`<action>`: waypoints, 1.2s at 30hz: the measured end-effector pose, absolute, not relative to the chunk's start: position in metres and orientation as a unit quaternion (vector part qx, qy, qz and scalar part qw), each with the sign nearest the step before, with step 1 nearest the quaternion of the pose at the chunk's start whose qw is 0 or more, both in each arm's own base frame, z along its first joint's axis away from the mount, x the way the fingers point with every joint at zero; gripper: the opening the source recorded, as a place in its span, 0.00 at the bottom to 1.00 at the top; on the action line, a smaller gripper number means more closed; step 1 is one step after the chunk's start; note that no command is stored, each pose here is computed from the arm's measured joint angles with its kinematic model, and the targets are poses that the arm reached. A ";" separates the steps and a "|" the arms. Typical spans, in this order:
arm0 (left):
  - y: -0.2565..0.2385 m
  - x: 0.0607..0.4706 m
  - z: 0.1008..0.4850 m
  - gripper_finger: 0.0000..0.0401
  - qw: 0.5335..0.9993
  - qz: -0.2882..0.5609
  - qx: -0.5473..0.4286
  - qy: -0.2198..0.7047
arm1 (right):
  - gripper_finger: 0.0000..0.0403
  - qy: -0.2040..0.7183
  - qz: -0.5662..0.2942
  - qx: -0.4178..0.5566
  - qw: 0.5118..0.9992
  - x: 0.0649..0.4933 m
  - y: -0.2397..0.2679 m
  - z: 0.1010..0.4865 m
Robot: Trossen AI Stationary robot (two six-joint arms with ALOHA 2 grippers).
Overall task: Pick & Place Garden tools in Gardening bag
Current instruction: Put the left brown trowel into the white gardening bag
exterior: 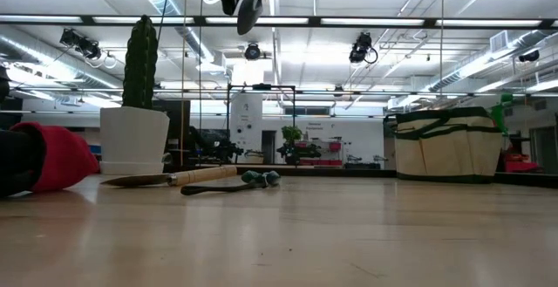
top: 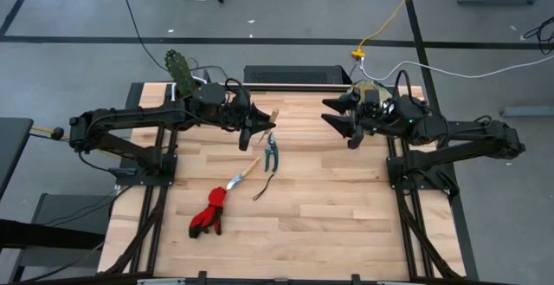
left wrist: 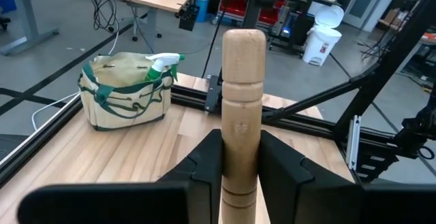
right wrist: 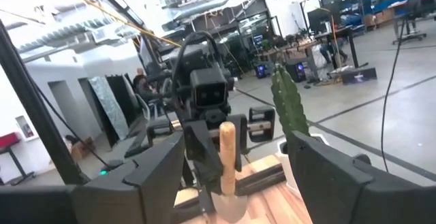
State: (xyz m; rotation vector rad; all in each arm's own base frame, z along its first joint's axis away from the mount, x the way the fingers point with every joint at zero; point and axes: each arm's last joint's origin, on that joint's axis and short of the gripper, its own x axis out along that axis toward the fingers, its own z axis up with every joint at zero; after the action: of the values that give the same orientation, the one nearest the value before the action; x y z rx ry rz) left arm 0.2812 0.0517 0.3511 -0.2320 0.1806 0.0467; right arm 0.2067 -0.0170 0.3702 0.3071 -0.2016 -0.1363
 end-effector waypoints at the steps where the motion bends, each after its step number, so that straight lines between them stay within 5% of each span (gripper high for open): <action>1: 0.052 0.281 0.351 0.19 0.989 0.023 -0.116 0.090 | 0.65 -0.104 -0.067 0.152 0.981 0.207 -0.017 0.374; 16: 0.051 0.282 0.357 0.19 0.992 0.011 -0.115 0.060 | 0.65 -0.079 -0.069 0.097 0.990 0.244 -0.019 0.397; 36: 0.051 0.282 0.358 0.20 0.991 0.002 -0.123 0.057 | 0.65 -0.067 -0.069 0.121 0.988 0.295 -0.023 0.369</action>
State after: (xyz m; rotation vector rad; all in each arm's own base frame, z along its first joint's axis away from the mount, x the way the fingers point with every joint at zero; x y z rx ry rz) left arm 0.2822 0.0509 0.3578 -0.2475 0.1151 0.0040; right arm 0.2949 -0.0227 0.3691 0.2439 -0.1342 -0.1393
